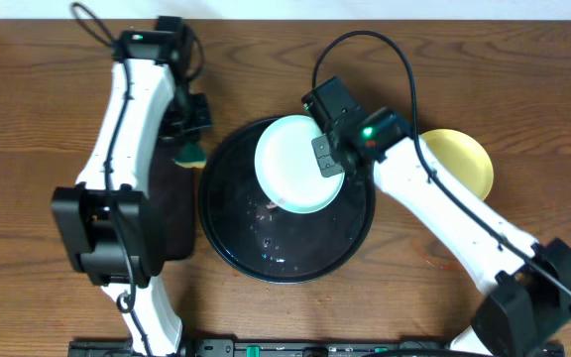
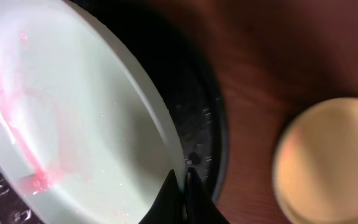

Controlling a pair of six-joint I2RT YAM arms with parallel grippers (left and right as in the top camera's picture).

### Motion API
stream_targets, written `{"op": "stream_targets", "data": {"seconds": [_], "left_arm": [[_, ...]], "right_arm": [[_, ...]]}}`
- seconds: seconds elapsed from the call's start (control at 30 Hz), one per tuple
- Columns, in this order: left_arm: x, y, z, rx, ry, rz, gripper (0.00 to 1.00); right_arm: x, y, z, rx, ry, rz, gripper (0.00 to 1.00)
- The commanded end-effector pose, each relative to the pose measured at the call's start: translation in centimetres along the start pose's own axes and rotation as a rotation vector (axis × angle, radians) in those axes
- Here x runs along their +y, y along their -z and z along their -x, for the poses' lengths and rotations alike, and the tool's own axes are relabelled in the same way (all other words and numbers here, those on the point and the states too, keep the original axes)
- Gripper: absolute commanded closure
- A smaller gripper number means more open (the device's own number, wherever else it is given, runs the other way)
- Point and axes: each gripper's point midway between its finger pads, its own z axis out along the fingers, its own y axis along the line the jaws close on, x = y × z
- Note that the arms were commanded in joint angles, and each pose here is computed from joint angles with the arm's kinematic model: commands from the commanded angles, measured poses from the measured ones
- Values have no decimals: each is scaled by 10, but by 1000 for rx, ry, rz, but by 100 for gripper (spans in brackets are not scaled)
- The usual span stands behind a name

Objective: Clean dirty plates on tray and stack at the side
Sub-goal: 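Move the sponge back to the black sponge tray with the left gripper, then lift the green plate with the right gripper and carry it right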

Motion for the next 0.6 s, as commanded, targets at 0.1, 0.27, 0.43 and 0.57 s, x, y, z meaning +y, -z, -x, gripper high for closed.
{"op": "stream_targets", "data": {"seconds": [0.1, 0.27, 0.43, 0.57], "left_arm": [[36, 73, 6, -205, 94, -80, 93], [64, 106, 1, -300, 165, -95, 93], [86, 117, -1, -334, 221, -93, 92], [94, 112, -3, -317, 244, -85, 92]], "right_arm": [[-17, 44, 24, -222, 67, -349, 99], [-9, 78, 32, -371, 135, -546, 99], [5, 110, 36, -501, 174, -667, 99], [12, 133, 37, -589, 185, -751, 99]]}}
